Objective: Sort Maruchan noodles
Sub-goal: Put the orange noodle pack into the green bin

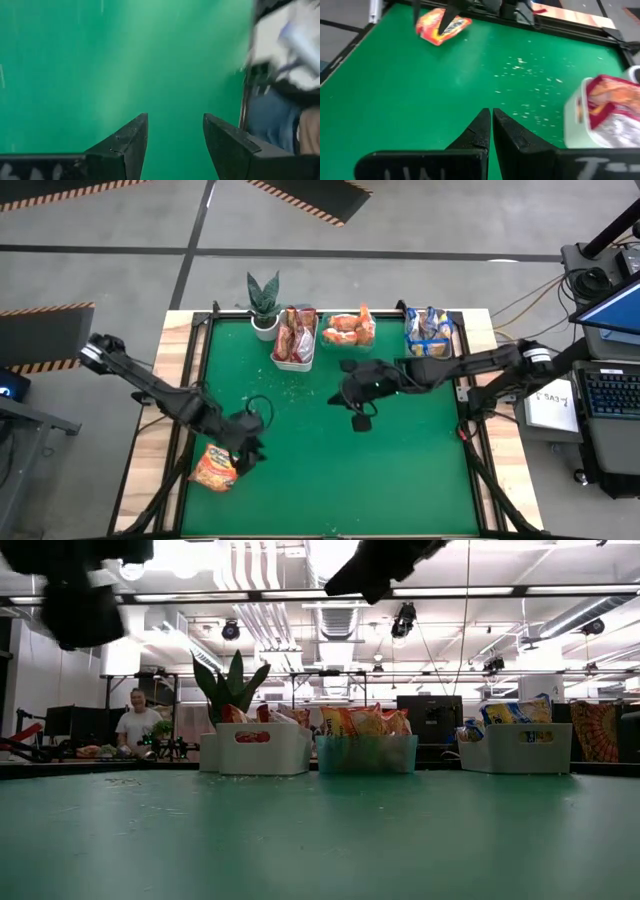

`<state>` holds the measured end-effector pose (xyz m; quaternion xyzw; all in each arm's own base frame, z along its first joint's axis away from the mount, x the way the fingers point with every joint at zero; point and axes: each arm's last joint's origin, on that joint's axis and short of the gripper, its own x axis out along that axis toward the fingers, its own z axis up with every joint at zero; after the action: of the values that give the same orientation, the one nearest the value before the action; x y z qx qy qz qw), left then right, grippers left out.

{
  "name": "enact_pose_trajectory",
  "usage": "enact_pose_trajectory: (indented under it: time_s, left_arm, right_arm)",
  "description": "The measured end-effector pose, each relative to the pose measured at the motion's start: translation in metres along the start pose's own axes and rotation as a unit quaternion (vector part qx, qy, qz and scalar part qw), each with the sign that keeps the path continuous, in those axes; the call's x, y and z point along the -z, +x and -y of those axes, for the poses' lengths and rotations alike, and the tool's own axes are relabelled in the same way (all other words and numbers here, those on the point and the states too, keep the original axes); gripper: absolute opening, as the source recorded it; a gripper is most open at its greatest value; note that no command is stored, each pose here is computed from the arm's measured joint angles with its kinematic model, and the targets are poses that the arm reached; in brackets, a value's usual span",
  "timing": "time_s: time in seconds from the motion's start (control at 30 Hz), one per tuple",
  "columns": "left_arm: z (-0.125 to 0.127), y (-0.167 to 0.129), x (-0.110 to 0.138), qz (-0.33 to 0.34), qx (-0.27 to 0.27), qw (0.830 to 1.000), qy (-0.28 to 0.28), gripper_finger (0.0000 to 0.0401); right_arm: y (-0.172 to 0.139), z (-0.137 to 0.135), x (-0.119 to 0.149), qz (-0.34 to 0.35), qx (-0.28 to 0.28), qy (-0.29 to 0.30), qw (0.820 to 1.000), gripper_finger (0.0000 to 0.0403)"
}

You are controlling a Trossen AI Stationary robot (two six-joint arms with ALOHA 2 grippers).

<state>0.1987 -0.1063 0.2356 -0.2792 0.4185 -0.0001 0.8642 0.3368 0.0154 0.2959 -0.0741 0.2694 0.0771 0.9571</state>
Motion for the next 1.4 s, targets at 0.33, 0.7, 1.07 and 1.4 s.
enact_pose_trajectory:
  time_s: [0.33,0.7,1.07,1.4]
  left_arm:
    - [0.042,0.009,0.025,-0.281,-0.156,0.941,-0.105,0.0173]
    - [0.052,0.047,0.064,-0.387,-0.305,0.859,-0.137,0.0173]
    - [0.062,0.089,0.032,-0.245,-0.341,0.908,0.010,0.0173]
    - [0.088,0.073,-0.030,-0.136,-0.368,0.865,0.314,0.0173]
  right_arm:
    - [0.009,-0.029,0.041,0.009,-0.026,0.020,0.999,0.0009]
    - [0.009,-0.044,0.051,0.008,-0.036,0.033,0.999,0.0009]
    - [0.004,-0.056,0.048,0.016,-0.052,0.025,0.998,0.0009]
    - [-0.009,-0.055,0.055,-0.047,-0.036,0.112,0.992,0.0009]
